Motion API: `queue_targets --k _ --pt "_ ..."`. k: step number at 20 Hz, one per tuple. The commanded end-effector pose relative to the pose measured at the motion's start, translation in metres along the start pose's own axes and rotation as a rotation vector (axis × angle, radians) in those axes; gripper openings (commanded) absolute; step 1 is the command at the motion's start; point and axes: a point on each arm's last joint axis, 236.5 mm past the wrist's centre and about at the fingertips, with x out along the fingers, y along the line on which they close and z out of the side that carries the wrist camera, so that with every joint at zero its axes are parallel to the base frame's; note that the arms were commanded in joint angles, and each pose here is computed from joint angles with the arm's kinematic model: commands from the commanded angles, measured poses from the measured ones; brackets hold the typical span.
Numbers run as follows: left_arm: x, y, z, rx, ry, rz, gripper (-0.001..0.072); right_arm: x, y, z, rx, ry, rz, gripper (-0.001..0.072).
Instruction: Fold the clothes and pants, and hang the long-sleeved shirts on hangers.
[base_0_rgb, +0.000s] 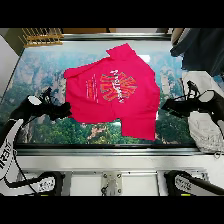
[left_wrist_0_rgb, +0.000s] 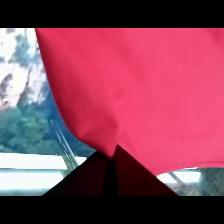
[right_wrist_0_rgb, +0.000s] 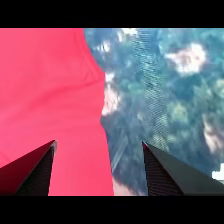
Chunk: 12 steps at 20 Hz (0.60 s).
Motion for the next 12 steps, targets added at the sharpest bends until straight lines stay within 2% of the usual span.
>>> queue_targets --k 1,12 --pt "-0.002 -0.003 -0.001 0.020 0.016 -0.005 0.0009 0.054 0.002 0.013 0.027 -0.012 0.060 0.0594" --pt "-0.002 -0.004 -0.002 0.019 0.020 -0.007 0.0009 0.102 0.031 -0.022 -0.119 0.096 0.086 0.0580"
